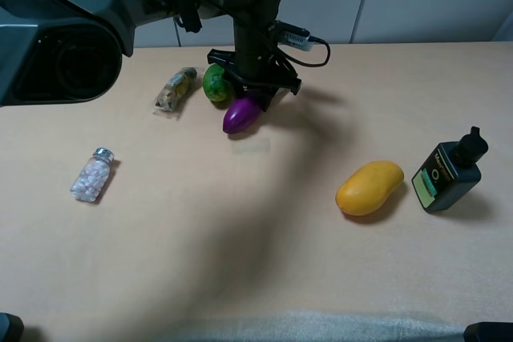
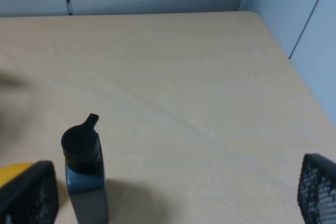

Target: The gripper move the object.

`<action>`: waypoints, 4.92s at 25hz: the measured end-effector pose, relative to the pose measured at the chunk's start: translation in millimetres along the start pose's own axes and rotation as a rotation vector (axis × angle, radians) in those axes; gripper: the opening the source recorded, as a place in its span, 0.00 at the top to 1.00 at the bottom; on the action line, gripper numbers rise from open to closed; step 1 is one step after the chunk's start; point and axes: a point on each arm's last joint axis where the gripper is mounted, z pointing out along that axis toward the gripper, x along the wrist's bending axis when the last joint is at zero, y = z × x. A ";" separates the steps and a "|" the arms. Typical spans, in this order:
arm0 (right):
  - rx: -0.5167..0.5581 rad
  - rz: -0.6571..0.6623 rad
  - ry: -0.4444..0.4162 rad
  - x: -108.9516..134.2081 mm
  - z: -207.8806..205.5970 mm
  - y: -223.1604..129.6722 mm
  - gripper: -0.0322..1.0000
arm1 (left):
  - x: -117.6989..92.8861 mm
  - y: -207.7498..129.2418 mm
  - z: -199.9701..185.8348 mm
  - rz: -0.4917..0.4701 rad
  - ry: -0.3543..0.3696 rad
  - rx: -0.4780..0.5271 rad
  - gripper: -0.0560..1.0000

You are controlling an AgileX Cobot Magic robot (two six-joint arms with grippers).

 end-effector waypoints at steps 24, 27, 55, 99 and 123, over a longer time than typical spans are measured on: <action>0.000 0.000 0.000 0.0 0.0 0.0 0.30 | -7.3 -1.2 -0.6 0.035 0.009 -0.004 0.21; 0.000 0.000 0.000 0.0 0.0 0.0 0.30 | -7.3 -1.2 -0.6 0.035 0.009 -0.004 0.20; 0.000 0.000 0.000 0.0 0.0 0.0 0.30 | 60.6 -72.2 -252.8 0.052 0.147 -0.360 0.20; 0.000 0.000 0.000 0.0 0.0 0.0 0.30 | 110.3 -474.6 -280.4 -0.471 0.270 -0.799 0.20; 0.000 0.000 0.000 0.0 0.0 0.0 0.30 | 110.6 -473.3 -279.2 -0.450 0.278 -0.809 0.20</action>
